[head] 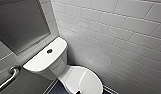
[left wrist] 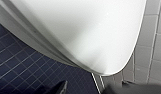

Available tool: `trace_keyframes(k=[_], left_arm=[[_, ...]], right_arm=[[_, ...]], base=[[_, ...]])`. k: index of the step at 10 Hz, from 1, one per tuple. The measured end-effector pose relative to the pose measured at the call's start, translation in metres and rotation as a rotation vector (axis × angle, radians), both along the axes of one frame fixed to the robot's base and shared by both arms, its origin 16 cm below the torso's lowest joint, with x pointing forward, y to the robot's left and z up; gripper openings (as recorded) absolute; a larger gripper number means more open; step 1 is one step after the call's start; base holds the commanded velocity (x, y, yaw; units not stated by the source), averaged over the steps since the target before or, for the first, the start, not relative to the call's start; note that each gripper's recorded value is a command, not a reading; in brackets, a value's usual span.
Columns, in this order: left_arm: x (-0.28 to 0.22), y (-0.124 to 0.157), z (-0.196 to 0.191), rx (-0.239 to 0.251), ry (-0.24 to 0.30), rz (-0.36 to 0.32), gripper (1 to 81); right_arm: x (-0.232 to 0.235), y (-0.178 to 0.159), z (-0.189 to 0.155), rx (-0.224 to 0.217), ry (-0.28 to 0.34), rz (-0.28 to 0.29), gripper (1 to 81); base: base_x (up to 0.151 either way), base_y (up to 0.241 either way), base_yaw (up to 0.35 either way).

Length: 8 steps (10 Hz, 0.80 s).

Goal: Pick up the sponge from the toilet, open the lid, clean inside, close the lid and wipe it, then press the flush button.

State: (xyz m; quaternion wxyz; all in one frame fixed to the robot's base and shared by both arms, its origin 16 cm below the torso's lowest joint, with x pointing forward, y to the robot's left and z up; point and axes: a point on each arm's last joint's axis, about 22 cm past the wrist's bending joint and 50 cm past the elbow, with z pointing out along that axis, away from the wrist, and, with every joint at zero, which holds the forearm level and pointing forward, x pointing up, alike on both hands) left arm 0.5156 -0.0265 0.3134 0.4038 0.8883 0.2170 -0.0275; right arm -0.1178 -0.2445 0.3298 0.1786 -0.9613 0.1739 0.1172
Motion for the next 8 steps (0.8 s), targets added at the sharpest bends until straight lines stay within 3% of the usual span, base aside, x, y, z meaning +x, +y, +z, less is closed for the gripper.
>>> trace_keyframes(k=[3, 8], left_arm=[[0.014, 0.017, -0.011, 0.028, 0.024, 0.093, 81.1], [0.026, -0.001, -0.001, 0.003, 0.018, 0.099, 81.1]], right_arm=[[0.000, 0.000, 0.000, 0.000, 0.000, -0.001, 1.0], [0.000, 0.002, 0.000, 0.002, 0.000, -0.002, 1.0]], base=[[0.000, 0.000, 0.000], [0.000, 0.000, 0.000]])
